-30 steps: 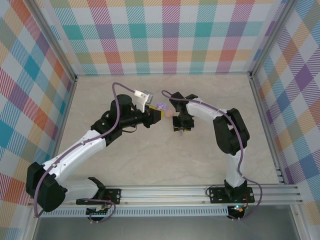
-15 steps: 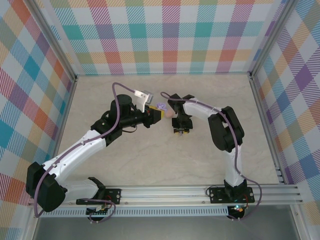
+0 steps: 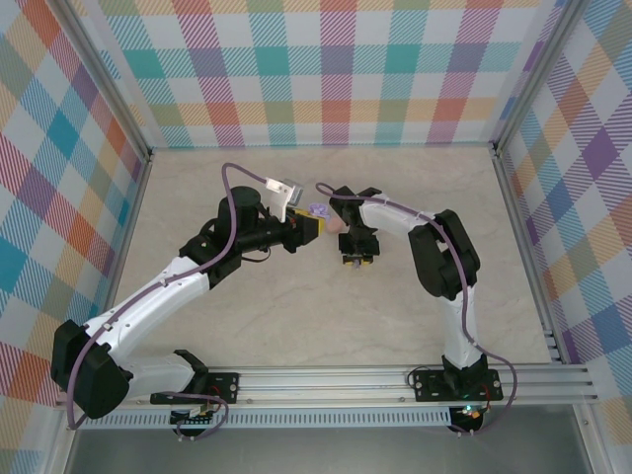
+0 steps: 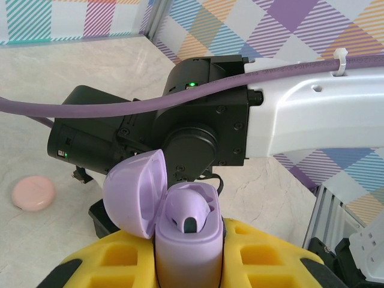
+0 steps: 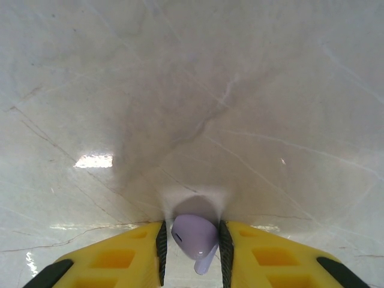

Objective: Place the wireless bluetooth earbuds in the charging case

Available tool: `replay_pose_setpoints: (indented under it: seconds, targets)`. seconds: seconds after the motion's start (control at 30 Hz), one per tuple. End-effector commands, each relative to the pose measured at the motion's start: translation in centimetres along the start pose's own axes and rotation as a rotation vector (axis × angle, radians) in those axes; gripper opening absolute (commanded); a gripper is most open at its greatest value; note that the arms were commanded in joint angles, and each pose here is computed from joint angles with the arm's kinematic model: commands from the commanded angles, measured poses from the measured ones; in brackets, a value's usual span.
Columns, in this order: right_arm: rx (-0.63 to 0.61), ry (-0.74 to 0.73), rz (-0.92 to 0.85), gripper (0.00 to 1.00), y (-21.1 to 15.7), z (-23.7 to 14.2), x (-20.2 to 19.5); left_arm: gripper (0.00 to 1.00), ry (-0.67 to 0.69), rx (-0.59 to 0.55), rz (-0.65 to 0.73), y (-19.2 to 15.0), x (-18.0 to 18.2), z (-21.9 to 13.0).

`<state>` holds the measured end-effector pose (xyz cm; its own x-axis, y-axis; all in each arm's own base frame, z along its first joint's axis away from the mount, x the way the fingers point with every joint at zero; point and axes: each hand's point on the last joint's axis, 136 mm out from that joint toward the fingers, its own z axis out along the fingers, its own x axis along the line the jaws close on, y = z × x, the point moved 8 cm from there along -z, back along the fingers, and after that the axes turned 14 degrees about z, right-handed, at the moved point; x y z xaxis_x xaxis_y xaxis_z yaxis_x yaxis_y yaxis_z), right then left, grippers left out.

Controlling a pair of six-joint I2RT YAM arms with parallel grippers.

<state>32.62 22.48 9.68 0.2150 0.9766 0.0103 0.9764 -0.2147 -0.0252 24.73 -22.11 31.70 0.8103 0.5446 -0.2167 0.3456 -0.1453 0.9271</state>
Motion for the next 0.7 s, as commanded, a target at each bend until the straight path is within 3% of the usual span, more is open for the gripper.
replay_pose_setpoints:
  seconds: [0.0,0.67]
  targets:
    - [-0.008,-0.031,0.031,0.29,0.15,0.65,0.17,0.15,-0.014,-0.047,0.021,1.15,-0.11,-0.43]
    - [-0.041,0.021,0.083,0.30,0.33,0.69,0.21,0.15,-0.015,-0.047,0.023,1.17,-0.14,-0.49]
